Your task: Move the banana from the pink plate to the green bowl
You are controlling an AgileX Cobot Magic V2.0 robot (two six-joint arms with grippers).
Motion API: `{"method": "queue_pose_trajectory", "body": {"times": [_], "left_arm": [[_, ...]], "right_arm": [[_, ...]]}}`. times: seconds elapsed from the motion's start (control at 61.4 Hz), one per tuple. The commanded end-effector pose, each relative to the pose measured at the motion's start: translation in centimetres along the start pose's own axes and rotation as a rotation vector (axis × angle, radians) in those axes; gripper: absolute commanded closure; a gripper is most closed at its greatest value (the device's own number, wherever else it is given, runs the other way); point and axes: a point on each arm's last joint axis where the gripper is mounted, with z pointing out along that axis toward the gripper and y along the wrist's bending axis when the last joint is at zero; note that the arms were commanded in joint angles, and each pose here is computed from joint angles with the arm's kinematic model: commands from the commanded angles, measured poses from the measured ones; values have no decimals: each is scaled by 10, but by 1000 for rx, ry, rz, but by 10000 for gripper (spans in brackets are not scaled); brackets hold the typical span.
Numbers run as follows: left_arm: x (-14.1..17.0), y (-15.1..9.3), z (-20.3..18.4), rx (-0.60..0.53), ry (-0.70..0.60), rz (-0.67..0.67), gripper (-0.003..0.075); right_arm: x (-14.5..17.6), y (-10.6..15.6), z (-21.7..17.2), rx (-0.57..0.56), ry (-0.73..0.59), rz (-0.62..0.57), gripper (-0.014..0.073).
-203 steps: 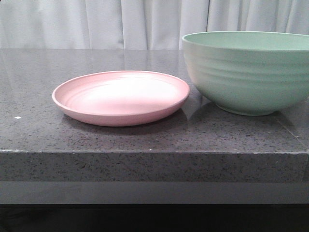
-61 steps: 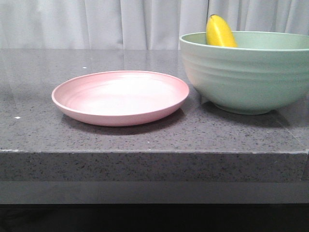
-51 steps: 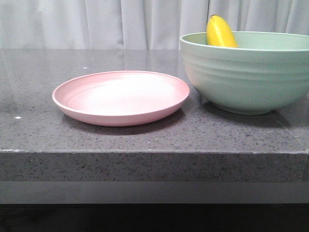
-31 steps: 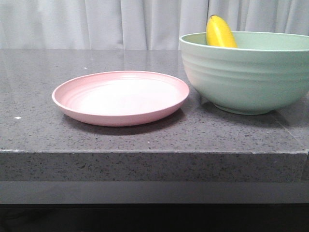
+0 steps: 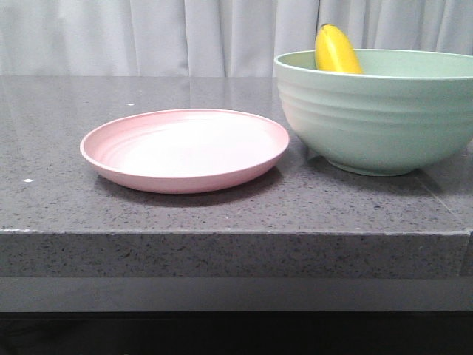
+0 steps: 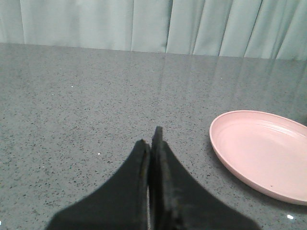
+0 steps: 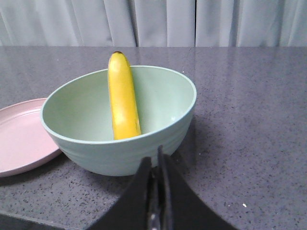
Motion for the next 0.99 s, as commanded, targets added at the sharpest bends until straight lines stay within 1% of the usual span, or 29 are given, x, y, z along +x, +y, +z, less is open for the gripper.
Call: {"method": "queue_pose_trajectory", "body": {"times": [0.0,0.603,0.749,0.912,0.977], "left_arm": [[-17,-1,-2,6,-107,-16,741],[-14,-1,-2,6,-109,-16,741],[3,3,-7,-39,-123,-9,741],[41,9,-13,-112,-150,-14,741],[53,11,-10,-130,-140,-16,741]], "right_arm": [[-14,0,-2,7,-95,-11,653],[-14,0,-2,7,-92,-11,653],[-14,0,-2,7,-92,-11,653],[-14,0,-2,7,-92,-11,653],[-14,0,-2,7,-92,-11,653]]}}
